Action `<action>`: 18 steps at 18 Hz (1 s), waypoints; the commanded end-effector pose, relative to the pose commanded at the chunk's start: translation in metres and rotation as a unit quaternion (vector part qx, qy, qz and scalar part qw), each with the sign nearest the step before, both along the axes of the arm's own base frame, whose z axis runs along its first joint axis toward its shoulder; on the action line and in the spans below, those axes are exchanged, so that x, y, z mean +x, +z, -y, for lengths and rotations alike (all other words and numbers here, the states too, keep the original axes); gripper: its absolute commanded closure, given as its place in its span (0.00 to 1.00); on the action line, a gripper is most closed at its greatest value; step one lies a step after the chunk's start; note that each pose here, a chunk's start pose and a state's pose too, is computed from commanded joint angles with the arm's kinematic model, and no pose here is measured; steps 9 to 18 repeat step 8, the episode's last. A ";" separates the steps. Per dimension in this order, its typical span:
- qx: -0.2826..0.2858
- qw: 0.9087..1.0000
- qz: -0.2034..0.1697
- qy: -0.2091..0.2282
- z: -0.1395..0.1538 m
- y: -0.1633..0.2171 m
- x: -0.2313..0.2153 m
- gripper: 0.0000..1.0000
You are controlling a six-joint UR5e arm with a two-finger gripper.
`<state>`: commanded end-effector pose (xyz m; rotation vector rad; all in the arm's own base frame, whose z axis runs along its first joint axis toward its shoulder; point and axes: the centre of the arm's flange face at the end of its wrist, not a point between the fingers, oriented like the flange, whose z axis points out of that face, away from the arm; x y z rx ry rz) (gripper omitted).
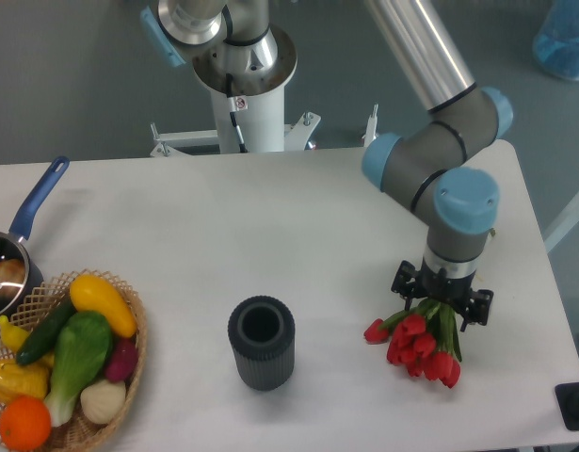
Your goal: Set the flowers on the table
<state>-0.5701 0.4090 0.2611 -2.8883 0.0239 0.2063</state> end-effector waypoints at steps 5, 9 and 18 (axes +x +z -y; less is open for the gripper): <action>0.004 1.000 -0.010 0.011 0.026 0.010 -0.019 0.00; 0.013 1.000 -0.012 0.017 0.035 0.017 -0.026 0.00; 0.013 1.000 -0.012 0.017 0.035 0.017 -0.026 0.00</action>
